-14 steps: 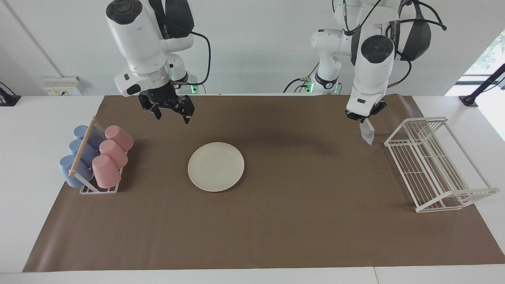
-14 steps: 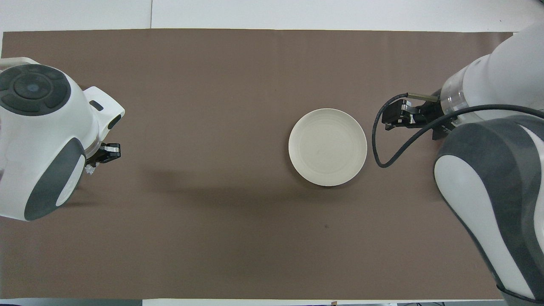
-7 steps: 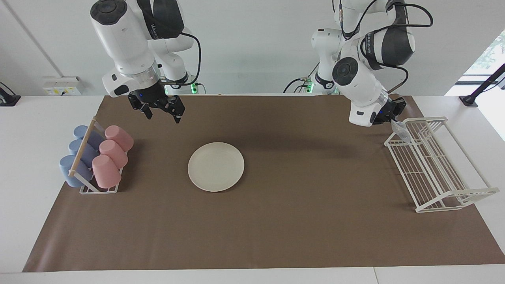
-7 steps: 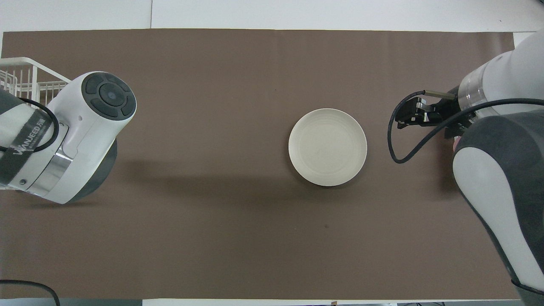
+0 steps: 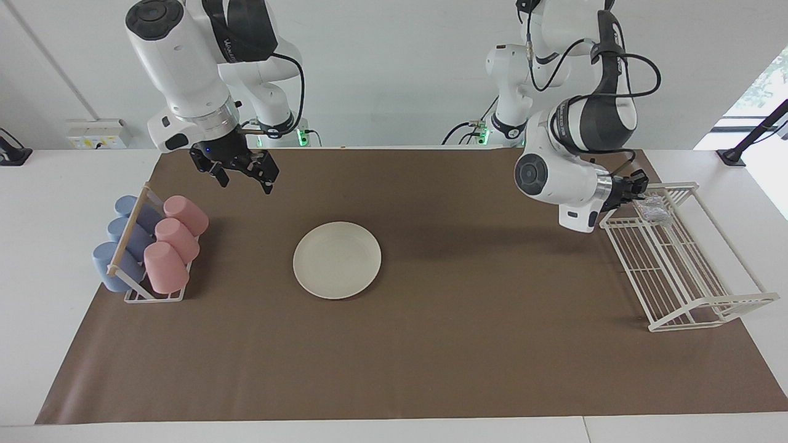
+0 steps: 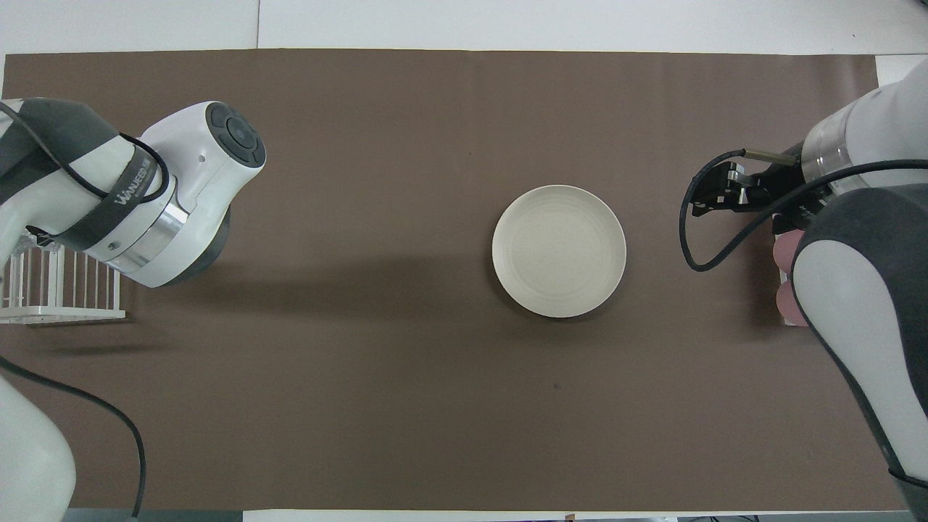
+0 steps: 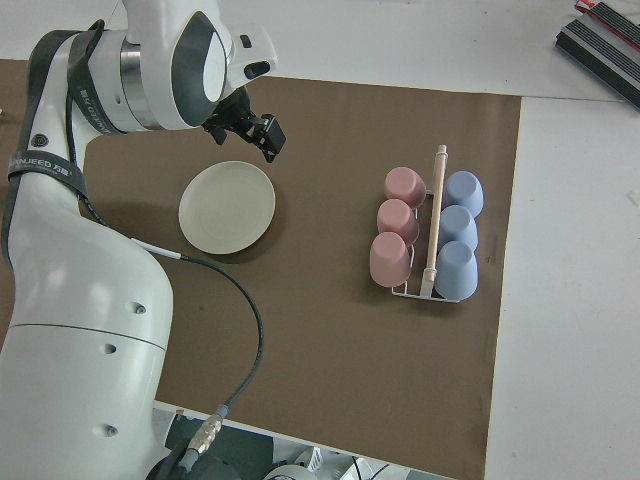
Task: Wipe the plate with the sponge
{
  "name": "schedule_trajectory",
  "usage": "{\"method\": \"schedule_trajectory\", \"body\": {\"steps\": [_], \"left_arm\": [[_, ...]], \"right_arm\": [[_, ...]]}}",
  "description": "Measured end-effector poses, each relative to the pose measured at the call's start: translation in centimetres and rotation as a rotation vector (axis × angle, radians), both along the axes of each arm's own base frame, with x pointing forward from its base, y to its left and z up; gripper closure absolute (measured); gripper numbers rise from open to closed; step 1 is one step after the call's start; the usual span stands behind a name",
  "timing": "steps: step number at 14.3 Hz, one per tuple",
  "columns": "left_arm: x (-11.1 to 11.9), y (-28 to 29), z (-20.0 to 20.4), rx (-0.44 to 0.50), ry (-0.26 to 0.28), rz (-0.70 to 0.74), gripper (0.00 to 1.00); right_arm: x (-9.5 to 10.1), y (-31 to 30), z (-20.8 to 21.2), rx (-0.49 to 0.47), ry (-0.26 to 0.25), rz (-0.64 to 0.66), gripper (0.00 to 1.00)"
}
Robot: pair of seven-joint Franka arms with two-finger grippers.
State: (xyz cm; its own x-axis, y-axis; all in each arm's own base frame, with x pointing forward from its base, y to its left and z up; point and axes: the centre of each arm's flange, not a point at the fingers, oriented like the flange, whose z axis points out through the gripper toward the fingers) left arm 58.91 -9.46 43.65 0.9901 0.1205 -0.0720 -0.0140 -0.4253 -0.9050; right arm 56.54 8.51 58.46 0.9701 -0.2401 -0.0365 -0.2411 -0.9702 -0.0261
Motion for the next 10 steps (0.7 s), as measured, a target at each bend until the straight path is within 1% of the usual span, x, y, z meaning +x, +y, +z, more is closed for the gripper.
{"method": "schedule_trajectory", "body": {"steps": [2, 4, 6, 8, 10], "left_arm": [[2.1, 1.1, -1.7, 0.06, -0.003, 0.017, 0.93], [3.5, 2.9, -2.5, 0.095, -0.007, 0.023, 0.93], [3.9, 4.2, -2.6, 0.09, -0.017, 0.036, 0.93], [4.2, 4.5, -2.9, 0.066, -0.057, 0.044, 0.93], [4.3, 4.3, -3.5, 0.046, -0.077, 0.045, 0.93]], "right_arm": [[0.0, 0.0, 0.0, 0.0, 0.0, 0.0, 0.0], [0.0, 0.0, 0.0, 0.0, 0.0, 0.0, 0.0], [0.0, -0.1, 0.0, 0.0, 0.0, 0.001, 0.0], [0.2, -1.2, 0.0, 0.001, -0.001, 0.025, 0.0], [0.3, -3.2, 0.1, 0.003, -0.004, 0.059, 0.0]]}}
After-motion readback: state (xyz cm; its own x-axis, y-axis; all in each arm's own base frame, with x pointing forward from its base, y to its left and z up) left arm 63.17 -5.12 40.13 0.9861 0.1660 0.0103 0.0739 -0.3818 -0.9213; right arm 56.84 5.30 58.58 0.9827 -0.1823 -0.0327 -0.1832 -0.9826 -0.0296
